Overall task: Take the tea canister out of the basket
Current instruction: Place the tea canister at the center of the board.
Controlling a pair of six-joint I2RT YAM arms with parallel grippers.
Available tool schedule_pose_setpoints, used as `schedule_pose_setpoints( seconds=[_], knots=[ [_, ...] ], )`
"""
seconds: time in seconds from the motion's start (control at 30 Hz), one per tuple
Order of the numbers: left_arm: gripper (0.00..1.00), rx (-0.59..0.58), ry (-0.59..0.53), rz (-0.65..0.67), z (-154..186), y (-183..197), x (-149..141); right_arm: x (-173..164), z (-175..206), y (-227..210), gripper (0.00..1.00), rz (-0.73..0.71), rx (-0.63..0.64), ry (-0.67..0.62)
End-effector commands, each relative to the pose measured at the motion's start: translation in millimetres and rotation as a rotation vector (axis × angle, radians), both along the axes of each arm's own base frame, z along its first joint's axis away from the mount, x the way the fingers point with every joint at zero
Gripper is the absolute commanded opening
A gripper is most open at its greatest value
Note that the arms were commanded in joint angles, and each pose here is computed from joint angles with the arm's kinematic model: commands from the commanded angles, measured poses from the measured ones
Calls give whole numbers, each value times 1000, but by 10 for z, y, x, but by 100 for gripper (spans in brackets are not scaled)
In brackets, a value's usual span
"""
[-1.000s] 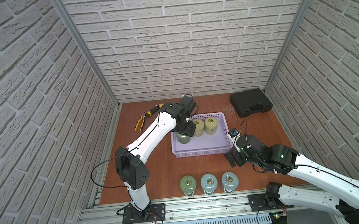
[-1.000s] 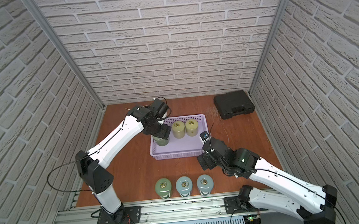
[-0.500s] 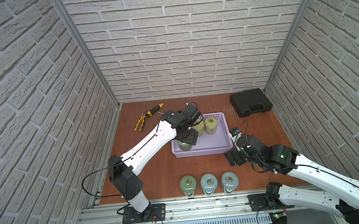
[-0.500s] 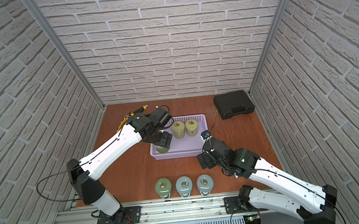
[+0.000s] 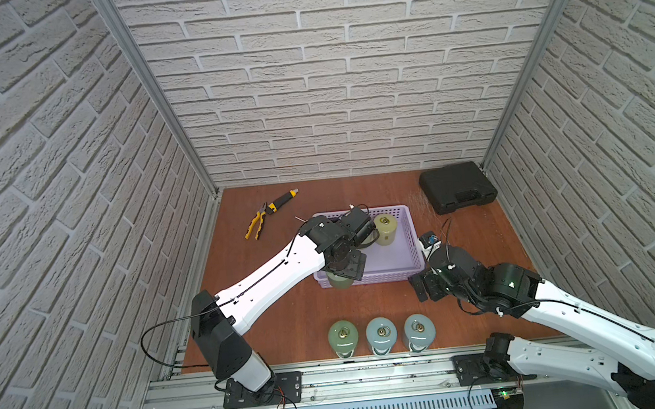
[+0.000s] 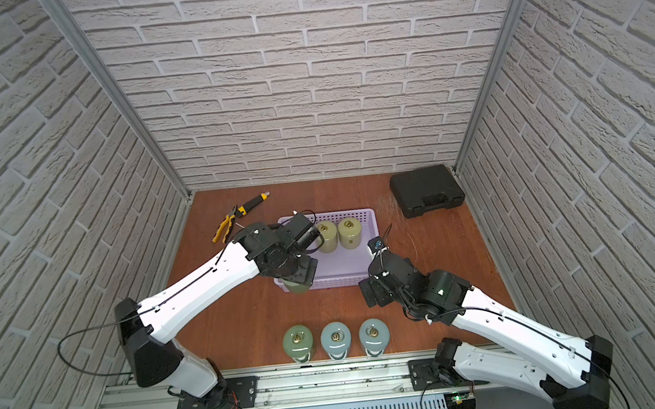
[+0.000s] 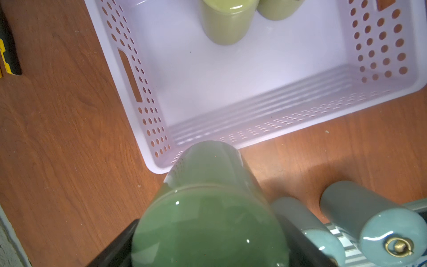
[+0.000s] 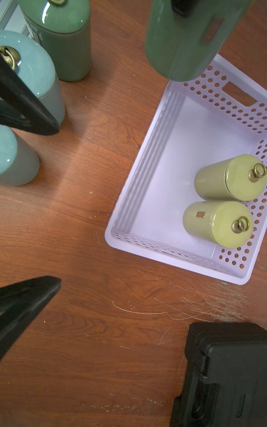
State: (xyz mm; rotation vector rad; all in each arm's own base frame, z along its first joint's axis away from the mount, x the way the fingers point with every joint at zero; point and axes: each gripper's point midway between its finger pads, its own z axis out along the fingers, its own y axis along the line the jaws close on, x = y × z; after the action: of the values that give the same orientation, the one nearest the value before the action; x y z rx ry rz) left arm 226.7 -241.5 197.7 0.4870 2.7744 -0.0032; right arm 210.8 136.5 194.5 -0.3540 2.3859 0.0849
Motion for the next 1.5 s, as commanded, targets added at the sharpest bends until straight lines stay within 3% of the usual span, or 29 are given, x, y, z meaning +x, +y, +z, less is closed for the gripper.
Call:
schedule_pose_setpoints(
  seconds=[0.0, 1.47],
  knots=[
    [48, -52, -68, 38, 145, -16, -2, 70, 54, 4, 100, -35, 25, -33],
    [47, -58, -7, 89, -478, 4, -312, 64, 53, -23, 100, -49, 10, -19]
  ],
)
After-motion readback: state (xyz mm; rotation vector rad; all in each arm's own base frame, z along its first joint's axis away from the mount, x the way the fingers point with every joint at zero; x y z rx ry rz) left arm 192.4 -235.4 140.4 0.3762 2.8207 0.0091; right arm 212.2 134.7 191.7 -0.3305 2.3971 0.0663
